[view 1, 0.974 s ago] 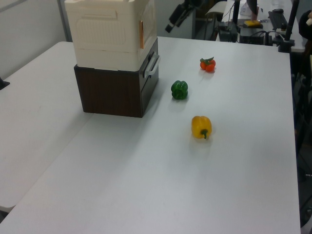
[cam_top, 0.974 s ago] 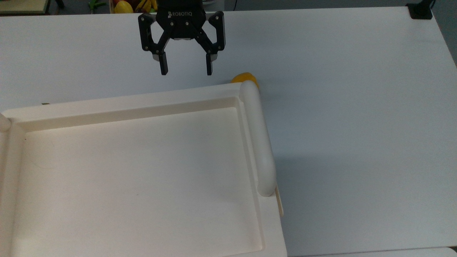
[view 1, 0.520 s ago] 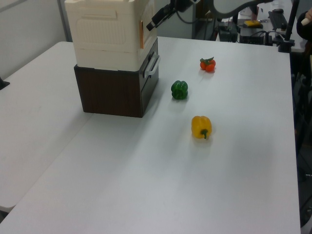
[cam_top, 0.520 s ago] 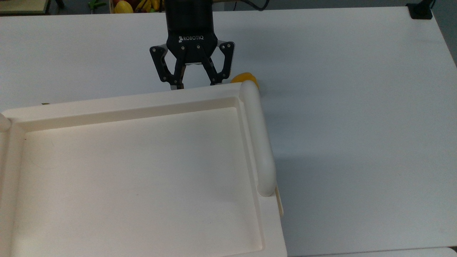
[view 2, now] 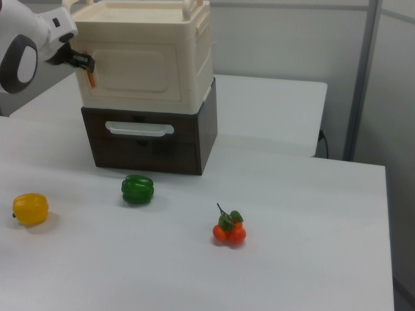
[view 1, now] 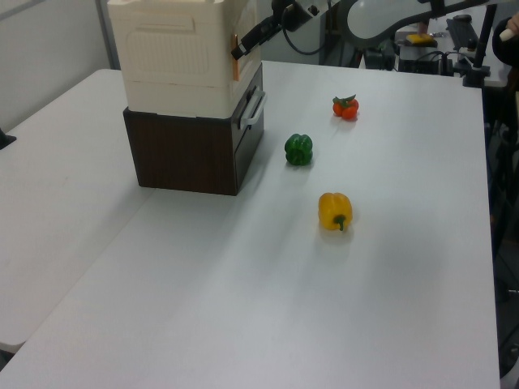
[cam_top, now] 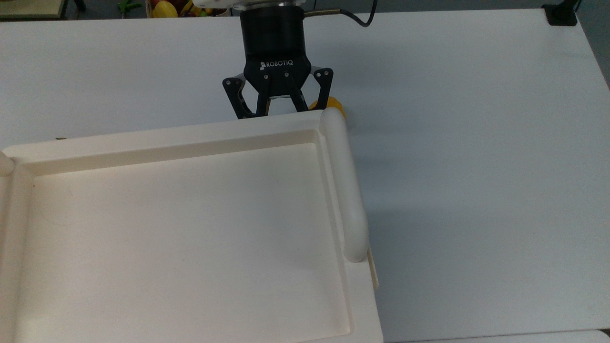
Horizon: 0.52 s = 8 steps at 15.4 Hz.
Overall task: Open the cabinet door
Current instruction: 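Lower the open gripper down onto the orange door handle, then close the gripper around the orange handle of the cabinet door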
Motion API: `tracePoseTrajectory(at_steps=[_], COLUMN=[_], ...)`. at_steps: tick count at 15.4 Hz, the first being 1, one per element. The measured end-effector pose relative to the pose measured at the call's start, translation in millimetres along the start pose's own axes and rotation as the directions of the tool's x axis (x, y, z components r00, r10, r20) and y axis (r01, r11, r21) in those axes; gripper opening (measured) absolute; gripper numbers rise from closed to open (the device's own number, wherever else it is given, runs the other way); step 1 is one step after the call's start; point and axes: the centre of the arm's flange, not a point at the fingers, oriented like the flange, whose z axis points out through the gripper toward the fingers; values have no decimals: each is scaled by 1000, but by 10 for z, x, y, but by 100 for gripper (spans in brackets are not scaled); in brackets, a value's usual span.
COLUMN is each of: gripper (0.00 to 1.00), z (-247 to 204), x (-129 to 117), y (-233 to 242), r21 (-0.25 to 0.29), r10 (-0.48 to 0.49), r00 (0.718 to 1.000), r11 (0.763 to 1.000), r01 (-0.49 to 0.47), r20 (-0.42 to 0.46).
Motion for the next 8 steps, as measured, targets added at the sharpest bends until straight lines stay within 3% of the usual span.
tracePoseTrajectory(at_steps=[8], gripper=[50], z=[-12], x=[39], y=[-64], r21=[-14], r10=[-89], r00=[994], r11=[996], r01=[89], r20=[-56])
